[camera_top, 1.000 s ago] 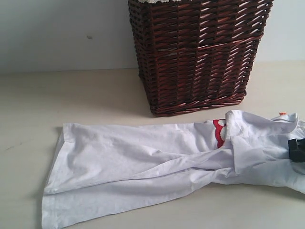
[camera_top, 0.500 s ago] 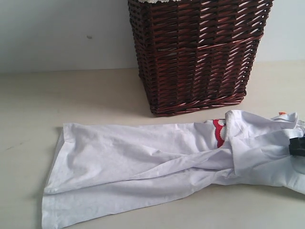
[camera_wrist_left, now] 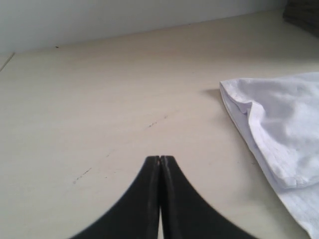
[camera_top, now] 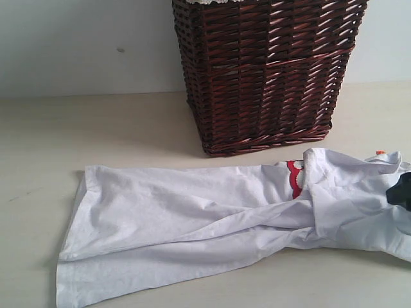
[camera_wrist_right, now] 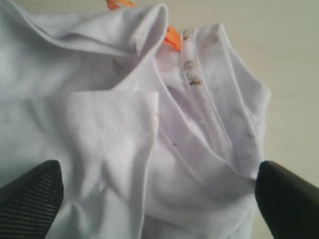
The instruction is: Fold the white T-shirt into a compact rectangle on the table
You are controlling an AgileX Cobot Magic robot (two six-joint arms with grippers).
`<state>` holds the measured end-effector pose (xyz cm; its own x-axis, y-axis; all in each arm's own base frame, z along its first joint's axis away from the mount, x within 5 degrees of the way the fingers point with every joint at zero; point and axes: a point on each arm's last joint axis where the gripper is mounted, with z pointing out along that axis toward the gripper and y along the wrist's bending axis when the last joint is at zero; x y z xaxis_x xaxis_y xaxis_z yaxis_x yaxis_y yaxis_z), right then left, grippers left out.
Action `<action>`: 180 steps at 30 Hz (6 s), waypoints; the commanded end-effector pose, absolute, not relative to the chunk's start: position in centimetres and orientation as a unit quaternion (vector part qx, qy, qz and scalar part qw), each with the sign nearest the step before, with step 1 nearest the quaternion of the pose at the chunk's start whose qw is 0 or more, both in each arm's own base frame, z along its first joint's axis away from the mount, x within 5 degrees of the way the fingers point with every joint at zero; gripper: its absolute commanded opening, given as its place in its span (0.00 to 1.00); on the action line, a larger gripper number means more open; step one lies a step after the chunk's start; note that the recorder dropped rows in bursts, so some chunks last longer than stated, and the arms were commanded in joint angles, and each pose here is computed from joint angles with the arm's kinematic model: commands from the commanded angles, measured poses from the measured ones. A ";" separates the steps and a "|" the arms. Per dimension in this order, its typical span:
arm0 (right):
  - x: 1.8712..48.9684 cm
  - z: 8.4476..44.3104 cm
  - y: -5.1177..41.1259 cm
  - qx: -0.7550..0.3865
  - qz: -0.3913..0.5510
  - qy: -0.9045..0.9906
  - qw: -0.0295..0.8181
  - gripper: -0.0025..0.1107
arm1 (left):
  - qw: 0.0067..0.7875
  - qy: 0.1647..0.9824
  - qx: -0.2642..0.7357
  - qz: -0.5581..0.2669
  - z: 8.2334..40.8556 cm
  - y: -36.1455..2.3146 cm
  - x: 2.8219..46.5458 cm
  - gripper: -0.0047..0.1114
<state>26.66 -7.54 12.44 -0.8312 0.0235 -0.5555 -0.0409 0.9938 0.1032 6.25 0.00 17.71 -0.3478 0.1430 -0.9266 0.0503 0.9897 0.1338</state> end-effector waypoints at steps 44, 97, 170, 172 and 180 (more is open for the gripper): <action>27.7 12.3 -10.1 0.052 0.118 0.944 0.304 0.02 | 0.571 0.818 0.057 0.039 17.8 0.0 6.2 0.04; 25.1 21.0 -11.9 0.010 0.071 0.894 0.441 0.02 | 0.571 0.818 0.057 0.039 17.8 0.0 6.2 0.04; 28.3 15.2 15.4 -0.400 0.073 0.839 0.362 0.15 | 0.571 0.818 0.057 0.039 17.8 0.0 6.2 0.04; 28.4 13.3 15.2 -0.401 0.058 0.852 0.331 0.04 | 0.571 0.818 0.057 0.039 17.8 0.0 6.2 0.04; 28.9 9.4 11.5 -0.410 -0.034 0.877 0.249 0.02 | 0.571 0.818 0.057 0.039 17.8 0.0 6.2 0.04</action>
<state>28.86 13.79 10.45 -0.5145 -0.6970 -0.4995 -0.7123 0.6717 -0.2037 6.24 0.00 17.69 -0.3494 0.1430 -0.9260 0.0505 0.9897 0.1338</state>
